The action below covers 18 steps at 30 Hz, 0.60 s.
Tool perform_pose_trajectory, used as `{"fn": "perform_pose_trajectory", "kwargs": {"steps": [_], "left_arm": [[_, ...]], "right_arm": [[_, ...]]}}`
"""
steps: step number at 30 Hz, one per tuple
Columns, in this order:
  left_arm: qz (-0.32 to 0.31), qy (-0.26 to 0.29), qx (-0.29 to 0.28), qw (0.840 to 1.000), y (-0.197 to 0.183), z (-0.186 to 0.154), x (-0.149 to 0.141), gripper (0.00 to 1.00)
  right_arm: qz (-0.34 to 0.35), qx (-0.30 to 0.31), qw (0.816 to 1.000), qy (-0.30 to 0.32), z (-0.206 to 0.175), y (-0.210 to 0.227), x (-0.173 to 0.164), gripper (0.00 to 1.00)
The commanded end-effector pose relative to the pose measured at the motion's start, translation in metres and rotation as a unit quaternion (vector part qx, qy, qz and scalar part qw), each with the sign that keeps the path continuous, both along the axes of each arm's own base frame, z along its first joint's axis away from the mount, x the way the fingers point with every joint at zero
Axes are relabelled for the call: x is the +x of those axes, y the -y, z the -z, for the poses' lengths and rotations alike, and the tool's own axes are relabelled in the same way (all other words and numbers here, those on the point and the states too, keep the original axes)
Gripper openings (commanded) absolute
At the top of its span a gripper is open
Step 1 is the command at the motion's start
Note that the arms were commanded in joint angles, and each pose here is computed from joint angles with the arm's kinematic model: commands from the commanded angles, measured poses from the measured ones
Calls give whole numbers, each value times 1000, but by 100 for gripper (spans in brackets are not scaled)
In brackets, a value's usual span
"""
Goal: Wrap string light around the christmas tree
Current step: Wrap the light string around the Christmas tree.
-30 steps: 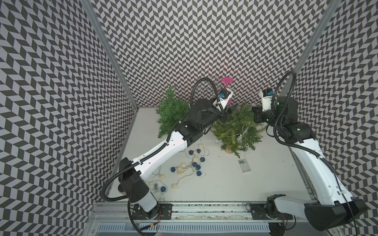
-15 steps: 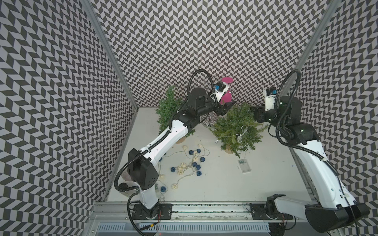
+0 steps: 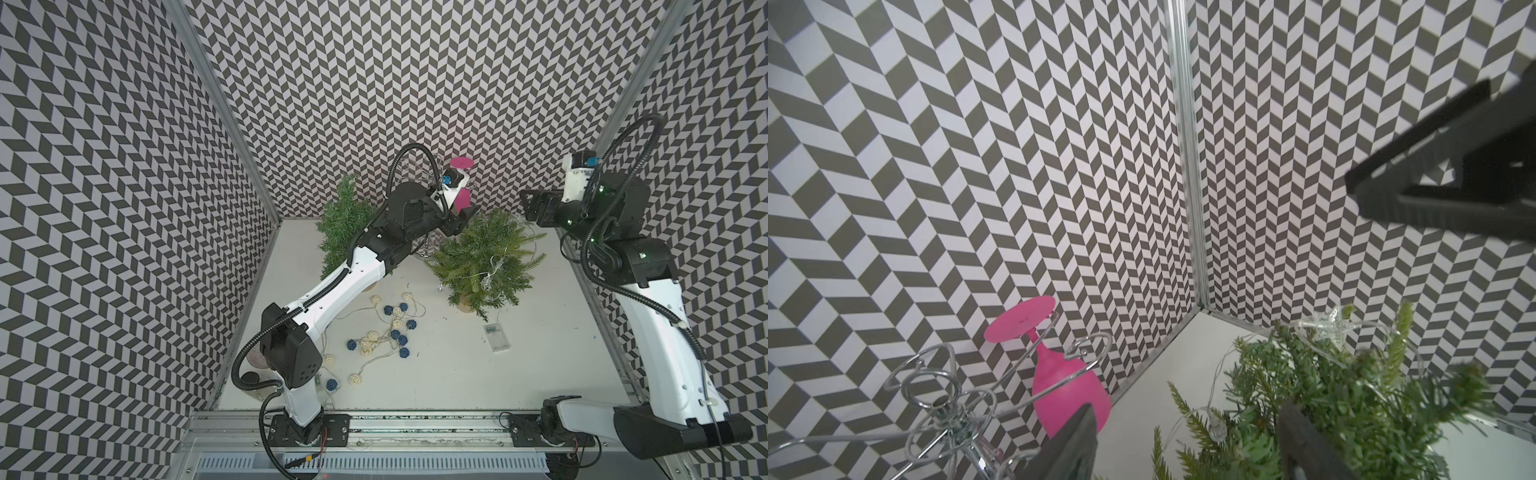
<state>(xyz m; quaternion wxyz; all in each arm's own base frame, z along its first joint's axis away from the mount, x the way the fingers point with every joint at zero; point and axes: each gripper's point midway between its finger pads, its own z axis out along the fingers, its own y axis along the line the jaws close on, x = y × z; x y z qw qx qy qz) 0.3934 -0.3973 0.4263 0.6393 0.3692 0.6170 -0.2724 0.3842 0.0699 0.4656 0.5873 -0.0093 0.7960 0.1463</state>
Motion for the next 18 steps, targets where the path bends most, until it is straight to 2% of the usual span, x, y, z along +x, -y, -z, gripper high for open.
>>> {"fn": "perform_pose_trajectory", "kwargs": {"steps": [1, 7, 13, 16, 18], "left_arm": [[-25, 31, 1, 999, 1, -16, -13, 69], [-47, 24, 20, 998, 11, -2, -9, 67], [-67, 16, 17, 998, 9, 10, -3, 64], [-56, 14, 18, 998, 18, 15, -4, 60], [-55, 8, 26, 998, 25, 23, -2, 59]], "right_arm": [[-8, 27, 997, -68, 21, -6, 13, 78], [-15, 56, 990, -126, 53, 16, 51, 73], [-48, 84, 986, -139, 65, 8, 55, 77], [-80, 98, 981, -148, 72, -4, 57, 75], [-76, 96, 980, -155, 81, -2, 56, 73]]}}
